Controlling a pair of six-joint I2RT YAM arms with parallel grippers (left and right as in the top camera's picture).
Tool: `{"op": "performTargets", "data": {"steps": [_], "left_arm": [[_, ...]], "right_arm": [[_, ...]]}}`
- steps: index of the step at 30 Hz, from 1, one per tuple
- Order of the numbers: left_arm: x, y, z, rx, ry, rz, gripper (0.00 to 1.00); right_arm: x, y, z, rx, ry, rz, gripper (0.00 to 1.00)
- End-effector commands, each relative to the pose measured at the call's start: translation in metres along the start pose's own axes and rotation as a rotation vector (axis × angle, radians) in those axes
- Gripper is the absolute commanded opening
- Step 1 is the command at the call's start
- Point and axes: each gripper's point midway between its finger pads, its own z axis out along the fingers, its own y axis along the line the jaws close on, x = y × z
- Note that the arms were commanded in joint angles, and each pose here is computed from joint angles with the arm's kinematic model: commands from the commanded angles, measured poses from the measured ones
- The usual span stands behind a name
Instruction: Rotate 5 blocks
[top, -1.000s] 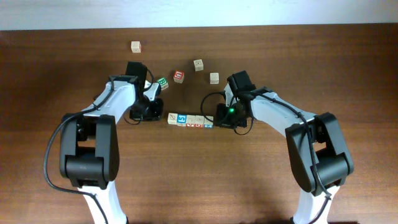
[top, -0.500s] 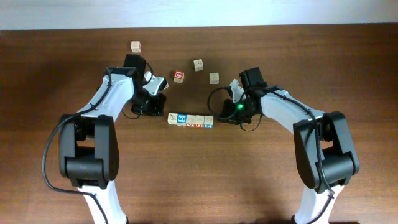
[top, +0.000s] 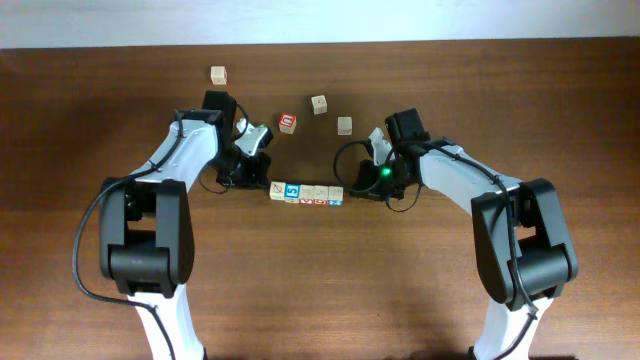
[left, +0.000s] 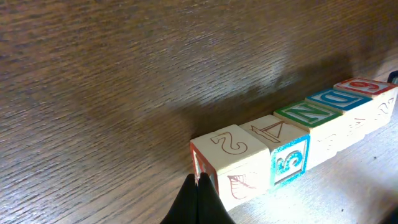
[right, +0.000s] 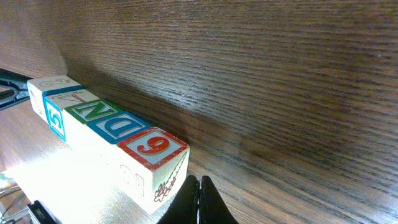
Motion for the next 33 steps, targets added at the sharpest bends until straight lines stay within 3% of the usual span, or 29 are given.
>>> {"op": "performTargets", "data": {"steps": [1, 33], "left_arm": [[0.003, -0.006, 0.005, 0.048, 0.011, -0.003, 0.0], [0.009, -0.015, 0.005, 0.088, 0.037, -0.059, 0.0]], "right_arm": [[0.005, 0.002, 0.002, -0.011, 0.012, -0.014, 0.05], [0.015, 0.009, 0.014, -0.107, 0.058, 0.021, 0.04]]}}
